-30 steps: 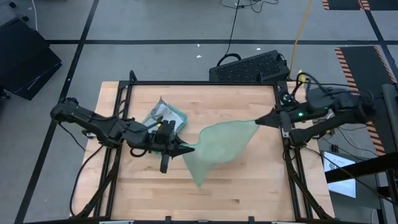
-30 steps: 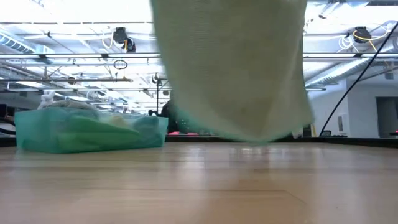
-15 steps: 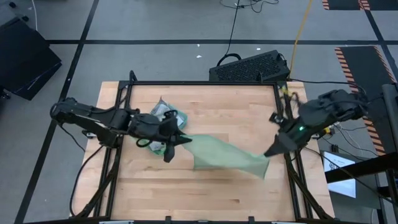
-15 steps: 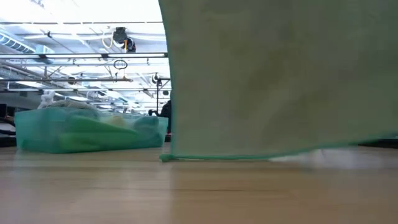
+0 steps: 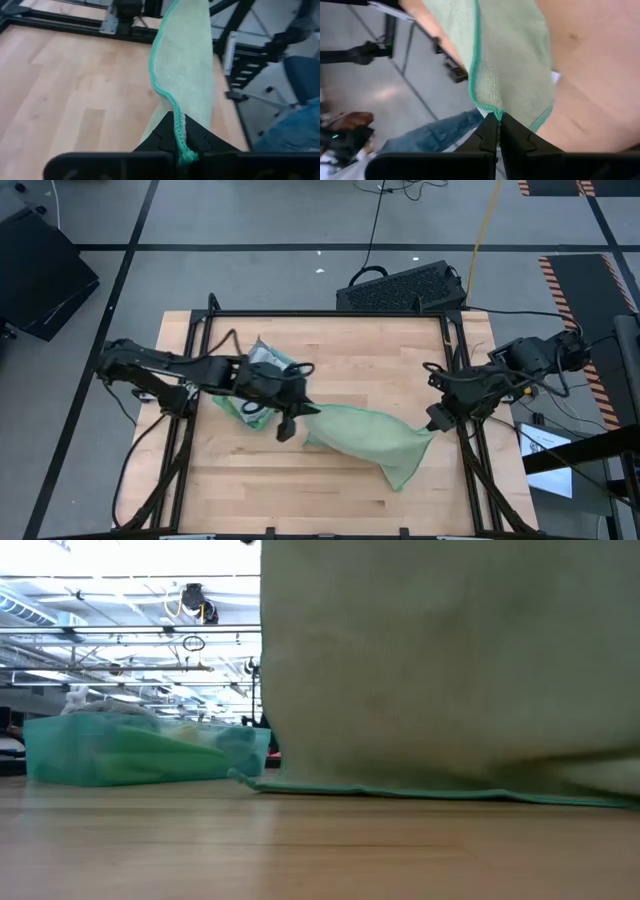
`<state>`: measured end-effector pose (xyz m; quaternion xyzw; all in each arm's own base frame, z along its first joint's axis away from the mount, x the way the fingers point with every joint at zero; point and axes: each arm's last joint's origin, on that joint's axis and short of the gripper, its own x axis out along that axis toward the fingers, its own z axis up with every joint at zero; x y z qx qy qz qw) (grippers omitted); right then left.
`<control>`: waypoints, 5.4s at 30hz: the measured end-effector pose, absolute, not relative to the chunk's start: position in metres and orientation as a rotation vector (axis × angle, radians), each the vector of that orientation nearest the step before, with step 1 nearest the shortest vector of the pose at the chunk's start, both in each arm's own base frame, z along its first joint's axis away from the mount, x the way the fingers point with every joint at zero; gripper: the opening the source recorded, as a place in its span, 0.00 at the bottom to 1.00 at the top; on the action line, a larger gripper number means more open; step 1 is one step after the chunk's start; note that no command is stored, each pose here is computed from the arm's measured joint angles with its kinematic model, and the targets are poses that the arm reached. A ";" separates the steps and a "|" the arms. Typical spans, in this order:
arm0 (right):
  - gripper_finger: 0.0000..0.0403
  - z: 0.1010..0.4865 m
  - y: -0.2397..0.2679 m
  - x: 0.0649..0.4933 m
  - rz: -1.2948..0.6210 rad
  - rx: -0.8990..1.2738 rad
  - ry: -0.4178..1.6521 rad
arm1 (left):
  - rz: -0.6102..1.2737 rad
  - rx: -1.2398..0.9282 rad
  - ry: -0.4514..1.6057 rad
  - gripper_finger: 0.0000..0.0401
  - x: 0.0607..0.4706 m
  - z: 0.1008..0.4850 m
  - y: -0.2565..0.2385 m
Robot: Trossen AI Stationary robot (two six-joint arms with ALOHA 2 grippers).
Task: Fold microfiber towels
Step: Fold the light green microfiber cloth
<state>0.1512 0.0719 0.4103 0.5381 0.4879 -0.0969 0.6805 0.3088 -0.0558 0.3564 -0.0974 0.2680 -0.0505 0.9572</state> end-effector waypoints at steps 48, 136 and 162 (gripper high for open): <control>0.01 0.319 0.019 0.106 -0.502 1.002 1.176 | 0.018 -0.339 0.525 0.02 0.362 0.307 0.030; 0.01 0.224 -0.004 0.136 -0.475 1.251 0.963 | 0.089 -0.382 0.747 0.02 0.355 0.237 -0.016; 0.01 0.156 0.033 0.133 -0.399 1.371 1.030 | 0.091 -0.431 0.812 0.04 0.367 0.207 -0.033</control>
